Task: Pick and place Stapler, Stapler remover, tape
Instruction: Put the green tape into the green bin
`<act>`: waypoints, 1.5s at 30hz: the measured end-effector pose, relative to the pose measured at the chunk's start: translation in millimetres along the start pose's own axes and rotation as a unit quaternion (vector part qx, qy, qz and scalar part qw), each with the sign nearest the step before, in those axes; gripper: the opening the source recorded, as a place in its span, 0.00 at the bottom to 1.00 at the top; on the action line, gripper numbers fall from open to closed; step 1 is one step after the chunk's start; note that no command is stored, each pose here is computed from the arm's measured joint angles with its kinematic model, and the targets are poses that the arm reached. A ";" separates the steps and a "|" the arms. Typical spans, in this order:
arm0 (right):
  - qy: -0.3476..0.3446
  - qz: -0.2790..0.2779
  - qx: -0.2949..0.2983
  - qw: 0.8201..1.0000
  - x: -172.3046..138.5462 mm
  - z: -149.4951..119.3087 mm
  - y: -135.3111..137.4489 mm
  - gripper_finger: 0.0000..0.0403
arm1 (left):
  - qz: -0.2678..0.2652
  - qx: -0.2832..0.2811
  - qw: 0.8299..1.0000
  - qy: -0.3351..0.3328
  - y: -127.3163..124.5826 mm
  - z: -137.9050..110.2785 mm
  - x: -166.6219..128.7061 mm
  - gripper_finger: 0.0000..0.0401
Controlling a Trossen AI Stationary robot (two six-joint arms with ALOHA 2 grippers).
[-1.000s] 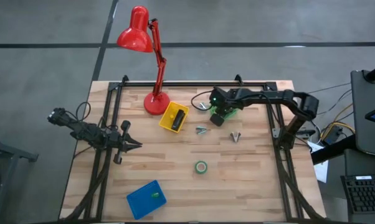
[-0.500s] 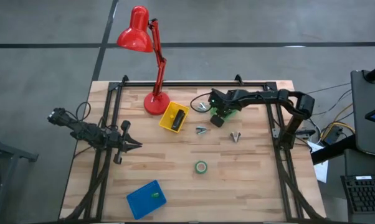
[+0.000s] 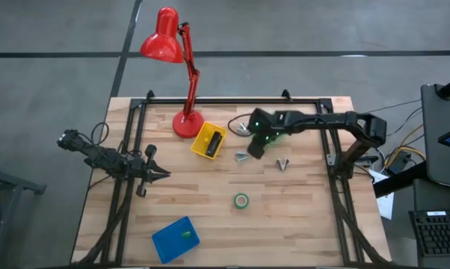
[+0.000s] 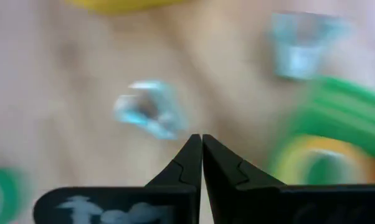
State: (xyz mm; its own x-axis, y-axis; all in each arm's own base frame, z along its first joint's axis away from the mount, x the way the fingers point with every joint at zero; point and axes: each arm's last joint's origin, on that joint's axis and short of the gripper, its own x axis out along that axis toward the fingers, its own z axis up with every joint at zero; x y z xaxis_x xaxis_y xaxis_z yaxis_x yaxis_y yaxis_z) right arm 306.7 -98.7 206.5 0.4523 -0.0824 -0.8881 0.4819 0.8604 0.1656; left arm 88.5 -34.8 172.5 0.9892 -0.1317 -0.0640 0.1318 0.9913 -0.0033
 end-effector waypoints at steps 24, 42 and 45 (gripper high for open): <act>-0.108 0.135 -0.182 0.968 2.6 -70.9 183.8 0.36 | 0.000 0.000 1.000 0.000 0.0 0.0 0.0 0.09; -0.059 0.160 -0.212 0.962 36.6 -106.5 213.3 0.45 | 0.000 0.000 1.000 0.000 0.0 0.0 0.0 0.09; -0.048 0.152 -0.217 0.963 41.8 -109.0 212.3 0.43 | 0.000 0.000 1.000 0.000 0.0 0.0 0.0 0.09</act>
State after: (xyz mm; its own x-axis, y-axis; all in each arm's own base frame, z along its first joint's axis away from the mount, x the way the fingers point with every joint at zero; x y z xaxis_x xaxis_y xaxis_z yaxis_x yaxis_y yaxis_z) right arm 346.1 135.3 157.7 0.6011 0.1776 -0.7792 -0.0324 0.9796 0.1983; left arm 88.5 -34.8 172.5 0.9892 -0.1317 -0.0637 0.1318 0.9913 -0.0035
